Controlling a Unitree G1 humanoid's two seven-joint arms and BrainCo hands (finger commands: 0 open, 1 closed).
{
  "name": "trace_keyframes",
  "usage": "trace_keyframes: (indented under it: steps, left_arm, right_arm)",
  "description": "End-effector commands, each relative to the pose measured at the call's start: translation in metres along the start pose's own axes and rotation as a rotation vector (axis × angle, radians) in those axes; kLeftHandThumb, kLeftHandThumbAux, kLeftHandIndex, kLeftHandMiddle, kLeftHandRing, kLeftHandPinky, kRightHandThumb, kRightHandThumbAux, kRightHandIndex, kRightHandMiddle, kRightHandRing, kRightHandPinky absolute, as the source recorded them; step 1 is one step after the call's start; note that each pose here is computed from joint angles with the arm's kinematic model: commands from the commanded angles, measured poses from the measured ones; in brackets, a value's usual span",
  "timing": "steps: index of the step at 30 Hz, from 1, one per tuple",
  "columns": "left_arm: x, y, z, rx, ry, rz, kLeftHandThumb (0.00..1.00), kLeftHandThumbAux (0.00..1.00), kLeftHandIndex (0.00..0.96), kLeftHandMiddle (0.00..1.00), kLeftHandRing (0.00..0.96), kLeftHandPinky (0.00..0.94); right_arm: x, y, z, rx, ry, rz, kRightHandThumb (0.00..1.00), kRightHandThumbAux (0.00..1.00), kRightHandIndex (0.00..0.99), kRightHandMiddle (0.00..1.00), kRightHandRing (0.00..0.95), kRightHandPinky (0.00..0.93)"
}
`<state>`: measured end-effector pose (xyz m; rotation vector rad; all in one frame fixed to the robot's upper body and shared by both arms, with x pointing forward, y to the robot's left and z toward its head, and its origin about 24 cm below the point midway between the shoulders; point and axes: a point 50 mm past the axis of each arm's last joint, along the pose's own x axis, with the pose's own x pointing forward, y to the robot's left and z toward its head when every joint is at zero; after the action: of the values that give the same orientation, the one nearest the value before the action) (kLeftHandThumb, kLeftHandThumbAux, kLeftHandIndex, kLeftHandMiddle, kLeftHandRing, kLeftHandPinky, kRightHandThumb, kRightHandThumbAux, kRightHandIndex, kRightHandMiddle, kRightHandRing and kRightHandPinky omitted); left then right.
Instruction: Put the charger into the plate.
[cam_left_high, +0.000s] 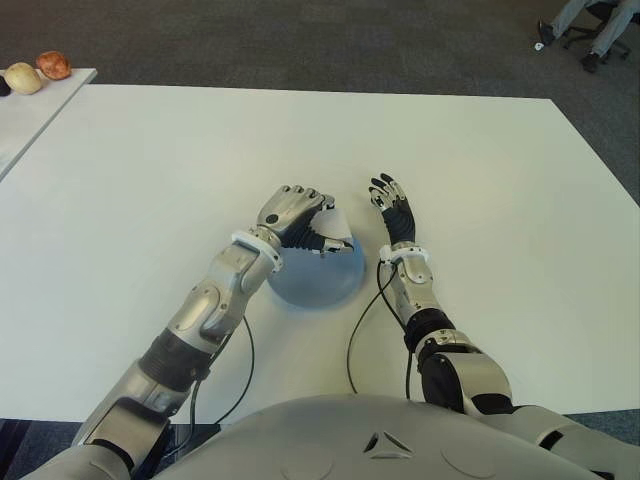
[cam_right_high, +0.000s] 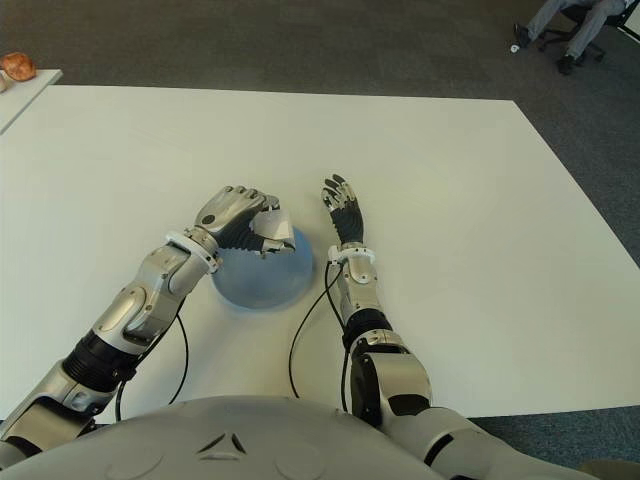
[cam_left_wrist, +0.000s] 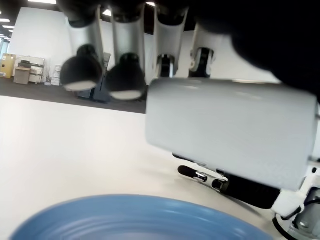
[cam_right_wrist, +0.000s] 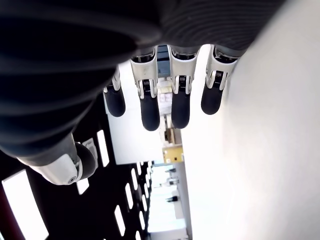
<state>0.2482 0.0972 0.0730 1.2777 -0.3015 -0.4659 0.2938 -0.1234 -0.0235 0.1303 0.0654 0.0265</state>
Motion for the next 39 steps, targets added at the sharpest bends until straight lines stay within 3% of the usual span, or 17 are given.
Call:
trace_keyframes:
  steps: [1, 12, 25, 30, 33, 35, 36, 39]
  left_arm:
    - [-0.003, -0.009, -0.001, -0.008, 0.007, -0.017, 0.750, 0.696, 0.443, 0.857, 0.853, 0.852]
    - [-0.006, -0.017, -0.003, -0.037, 0.002, -0.032, 0.748, 0.697, 0.443, 0.858, 0.855, 0.860]
    - [-0.007, -0.031, -0.007, -0.046, -0.006, -0.095, 0.740, 0.696, 0.443, 0.848, 0.846, 0.837]
    - [-0.010, -0.034, -0.012, 0.007, -0.002, -0.127, 0.706, 0.697, 0.431, 0.747, 0.707, 0.669]
    - [-0.011, -0.035, -0.012, 0.049, 0.001, -0.150, 0.698, 0.698, 0.428, 0.717, 0.673, 0.636]
    - [-0.011, -0.036, -0.014, 0.089, 0.007, -0.175, 0.693, 0.700, 0.422, 0.646, 0.617, 0.591]
    - [-0.011, -0.036, -0.014, 0.105, 0.010, -0.185, 0.577, 0.619, 0.339, 0.538, 0.519, 0.491]
    - [-0.011, -0.036, -0.016, 0.152, 0.014, -0.219, 0.442, 0.531, 0.234, 0.393, 0.382, 0.355]
  right_arm:
    - [-0.017, -0.004, -0.027, 0.035, 0.135, -0.033, 0.000, 0.577, 0.109, 0.171, 0.143, 0.140]
    - [-0.021, -0.003, -0.023, 0.059, 0.080, -0.059, 0.016, 0.600, 0.016, 0.028, 0.015, 0.010]
    - [-0.023, -0.002, -0.022, 0.034, 0.053, -0.070, 0.048, 0.630, 0.000, 0.000, 0.000, 0.000]
    - [-0.023, -0.002, -0.021, 0.028, 0.053, -0.061, 0.057, 0.636, 0.000, 0.000, 0.000, 0.000]
    - [-0.024, -0.003, -0.022, 0.022, 0.052, -0.050, 0.059, 0.639, 0.000, 0.000, 0.000, 0.000]
    - [-0.024, -0.003, -0.022, 0.019, 0.051, -0.044, 0.059, 0.644, 0.000, 0.000, 0.000, 0.000]
    - [-0.024, -0.003, -0.022, 0.020, 0.050, -0.043, 0.059, 0.646, 0.000, 0.000, 0.000, 0.000]
    - [-0.024, -0.003, -0.022, 0.024, 0.048, -0.045, 0.059, 0.649, 0.000, 0.000, 0.000, 0.000]
